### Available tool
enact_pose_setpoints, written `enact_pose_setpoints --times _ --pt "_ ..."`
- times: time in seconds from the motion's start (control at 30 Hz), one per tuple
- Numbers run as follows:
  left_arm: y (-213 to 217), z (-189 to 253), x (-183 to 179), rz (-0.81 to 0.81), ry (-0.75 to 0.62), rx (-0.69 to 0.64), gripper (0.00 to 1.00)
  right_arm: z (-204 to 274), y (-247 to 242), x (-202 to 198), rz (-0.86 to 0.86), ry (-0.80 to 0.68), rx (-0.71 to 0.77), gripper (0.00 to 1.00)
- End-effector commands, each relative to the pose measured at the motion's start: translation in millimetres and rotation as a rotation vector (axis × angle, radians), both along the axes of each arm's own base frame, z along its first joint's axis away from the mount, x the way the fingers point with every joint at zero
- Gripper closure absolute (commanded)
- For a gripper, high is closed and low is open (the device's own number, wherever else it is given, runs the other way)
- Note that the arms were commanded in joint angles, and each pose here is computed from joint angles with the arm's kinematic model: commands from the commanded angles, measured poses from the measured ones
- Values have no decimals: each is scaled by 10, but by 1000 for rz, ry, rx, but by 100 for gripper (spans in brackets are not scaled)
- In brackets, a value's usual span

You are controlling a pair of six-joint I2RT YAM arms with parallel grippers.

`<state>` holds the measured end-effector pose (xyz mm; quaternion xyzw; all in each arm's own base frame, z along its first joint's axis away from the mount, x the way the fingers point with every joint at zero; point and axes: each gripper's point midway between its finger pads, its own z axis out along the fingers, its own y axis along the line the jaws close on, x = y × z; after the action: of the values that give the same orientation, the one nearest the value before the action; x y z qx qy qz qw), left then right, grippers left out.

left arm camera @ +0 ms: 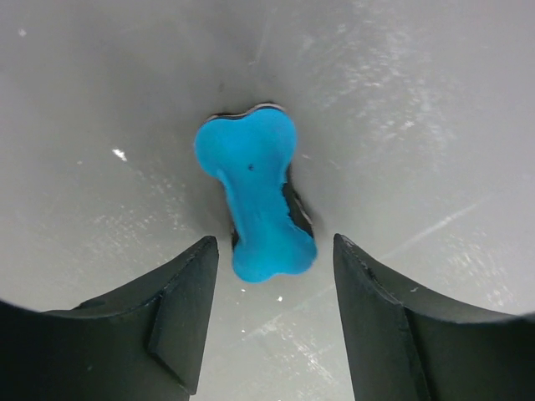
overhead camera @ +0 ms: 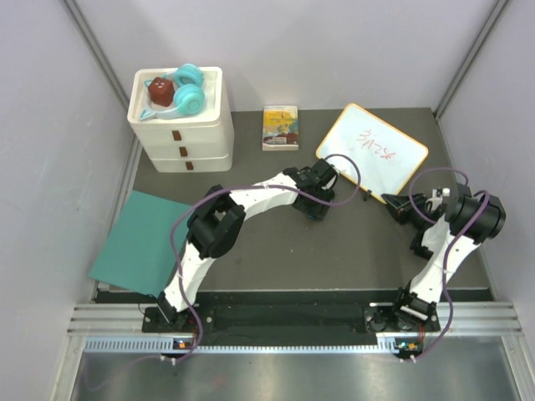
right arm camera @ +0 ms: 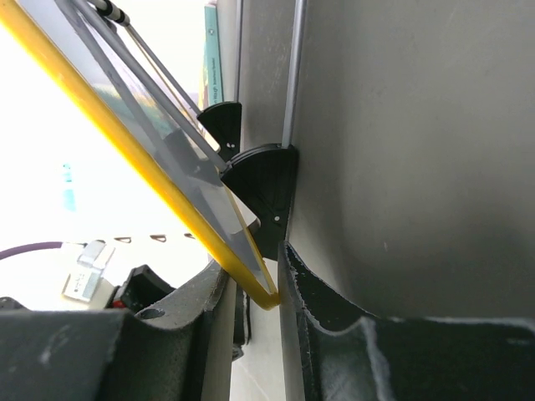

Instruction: Erase the whiteboard

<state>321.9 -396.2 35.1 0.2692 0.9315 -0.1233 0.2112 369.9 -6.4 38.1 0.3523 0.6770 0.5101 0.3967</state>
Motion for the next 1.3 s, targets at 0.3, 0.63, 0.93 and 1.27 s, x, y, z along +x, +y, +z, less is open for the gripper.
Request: enact_pose_setpoints --times 0.3,0.63,0.93,1.27 --pt "-109 60 177 58 -44 -21 43 181 -40 10 -23 -116 -38 100" --pt "-108 -26 130 62 -8 -11 51 190 -42 7 -26 -119 -40 100" --pt "-119 -1 132 56 -16 -10 100 190 -44 11 -26 -120 -41 100" --pt "-470 526 470 15 -181 -164 100 192 -39 11 -24 -122 -41 100"
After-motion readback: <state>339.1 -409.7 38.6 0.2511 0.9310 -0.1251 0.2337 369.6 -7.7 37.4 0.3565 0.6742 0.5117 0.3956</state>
